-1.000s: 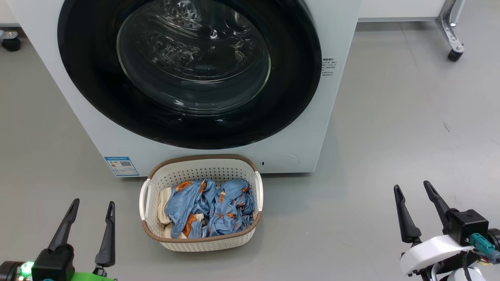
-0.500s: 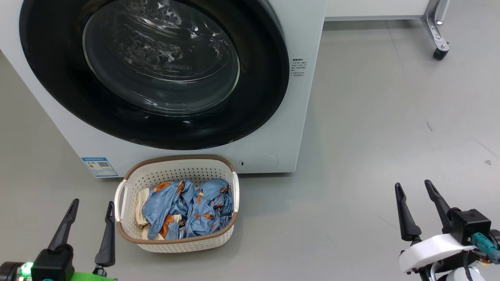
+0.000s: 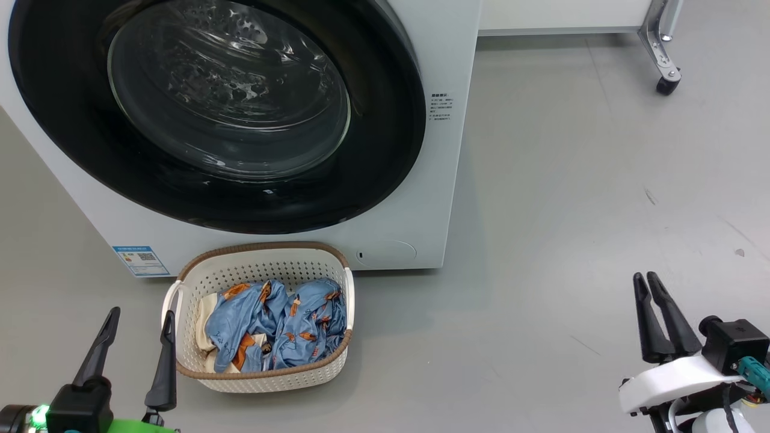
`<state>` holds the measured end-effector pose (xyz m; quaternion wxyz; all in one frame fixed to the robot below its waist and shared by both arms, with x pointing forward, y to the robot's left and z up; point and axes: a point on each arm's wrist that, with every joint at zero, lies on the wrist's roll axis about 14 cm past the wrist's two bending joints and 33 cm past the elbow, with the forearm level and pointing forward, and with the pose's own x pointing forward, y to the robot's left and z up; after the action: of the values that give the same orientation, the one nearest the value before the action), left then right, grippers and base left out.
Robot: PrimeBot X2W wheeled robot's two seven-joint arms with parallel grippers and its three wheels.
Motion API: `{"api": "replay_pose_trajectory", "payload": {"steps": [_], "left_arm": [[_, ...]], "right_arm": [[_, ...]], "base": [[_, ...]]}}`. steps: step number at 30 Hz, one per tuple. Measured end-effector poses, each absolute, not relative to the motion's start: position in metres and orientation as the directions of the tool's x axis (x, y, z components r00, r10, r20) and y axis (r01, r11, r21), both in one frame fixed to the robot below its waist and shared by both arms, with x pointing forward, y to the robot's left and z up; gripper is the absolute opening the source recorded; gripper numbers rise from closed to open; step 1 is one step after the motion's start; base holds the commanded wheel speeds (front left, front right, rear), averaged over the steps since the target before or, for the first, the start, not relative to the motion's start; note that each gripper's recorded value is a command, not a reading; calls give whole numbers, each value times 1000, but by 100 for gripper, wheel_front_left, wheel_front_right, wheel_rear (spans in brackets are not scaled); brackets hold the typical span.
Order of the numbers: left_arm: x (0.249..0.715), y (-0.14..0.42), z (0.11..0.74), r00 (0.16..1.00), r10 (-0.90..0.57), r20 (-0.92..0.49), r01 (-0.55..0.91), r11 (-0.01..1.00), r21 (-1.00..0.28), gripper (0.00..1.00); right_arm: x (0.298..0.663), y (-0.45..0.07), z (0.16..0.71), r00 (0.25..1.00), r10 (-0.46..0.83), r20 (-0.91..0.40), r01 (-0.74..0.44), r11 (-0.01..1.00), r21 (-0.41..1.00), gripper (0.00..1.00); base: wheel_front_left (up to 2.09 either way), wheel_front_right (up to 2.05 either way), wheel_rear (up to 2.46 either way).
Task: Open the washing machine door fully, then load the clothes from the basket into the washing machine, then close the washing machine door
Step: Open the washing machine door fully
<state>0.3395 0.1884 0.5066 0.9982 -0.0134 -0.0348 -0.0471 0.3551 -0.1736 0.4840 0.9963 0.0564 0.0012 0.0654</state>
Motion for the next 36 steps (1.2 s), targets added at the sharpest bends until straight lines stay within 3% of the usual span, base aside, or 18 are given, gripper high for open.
{"api": "replay_pose_trajectory", "payload": {"steps": [11,16,24,36], "left_arm": [[339,191,509,993,-87,77,89,996,-23,100],[339,191,508,994,-86,75,88,996,-24,100],[340,190,501,995,-82,55,84,996,-38,100],[339,180,486,994,-109,3,109,992,-61,100]], "right_arm": [[356,-171,491,994,102,34,-107,975,193,0],[352,-179,488,999,-6,35,-9,911,411,0],[346,-221,474,974,-226,-27,156,572,805,0],[371,-226,466,962,-249,-111,127,52,990,0]], "base": [[0,0,-1],[0,0,0],[0,0,0],[0,0,0]]}}
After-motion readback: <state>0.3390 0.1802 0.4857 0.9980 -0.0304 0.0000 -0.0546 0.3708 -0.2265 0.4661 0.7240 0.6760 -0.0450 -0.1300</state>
